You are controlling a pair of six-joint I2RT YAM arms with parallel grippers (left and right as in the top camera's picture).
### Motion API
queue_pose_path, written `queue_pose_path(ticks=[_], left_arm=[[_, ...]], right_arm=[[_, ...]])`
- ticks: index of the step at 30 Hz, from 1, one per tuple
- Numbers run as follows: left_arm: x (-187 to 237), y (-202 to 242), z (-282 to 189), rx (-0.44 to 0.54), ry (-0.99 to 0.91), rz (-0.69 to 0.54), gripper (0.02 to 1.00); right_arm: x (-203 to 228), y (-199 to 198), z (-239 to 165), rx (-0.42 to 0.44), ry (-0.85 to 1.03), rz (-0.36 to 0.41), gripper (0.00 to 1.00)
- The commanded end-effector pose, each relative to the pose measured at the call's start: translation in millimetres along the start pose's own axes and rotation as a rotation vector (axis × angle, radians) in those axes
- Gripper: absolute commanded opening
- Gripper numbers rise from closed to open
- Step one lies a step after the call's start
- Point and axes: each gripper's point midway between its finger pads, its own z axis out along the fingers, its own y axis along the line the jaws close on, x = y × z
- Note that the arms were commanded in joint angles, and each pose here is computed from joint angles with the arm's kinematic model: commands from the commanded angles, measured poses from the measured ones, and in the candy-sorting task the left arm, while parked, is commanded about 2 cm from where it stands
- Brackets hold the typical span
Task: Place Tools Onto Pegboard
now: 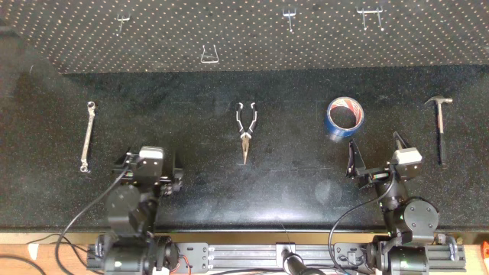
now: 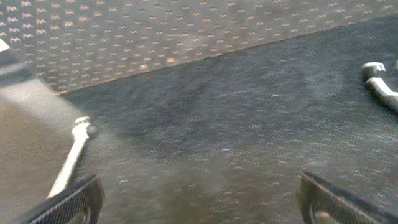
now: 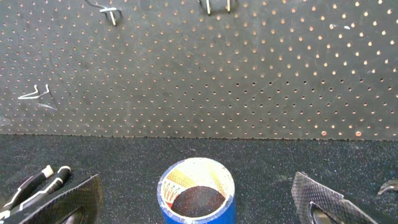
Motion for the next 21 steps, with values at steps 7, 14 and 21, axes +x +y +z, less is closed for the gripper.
queue_pose_path(ticks=[7, 14, 21], left_arm=[[7.3, 92.5, 2.1, -0.112, 0.69, -0.061, 0.996], [10.9, 146.1, 28.6, -0.132, 0.933, -0.238, 0.996], [82.9, 183.5, 47.1, -0.025, 1.057, -0.321, 0.996]], right_arm=[[1.4, 2.0, 0.0, -0.009, 0.001, -0.014, 1.0], [1.4, 2.0, 0.0, -0.009, 0.001, -0.014, 0.998], [1.4, 2.0, 0.0, -0.009, 0.001, -0.015, 1.0]])
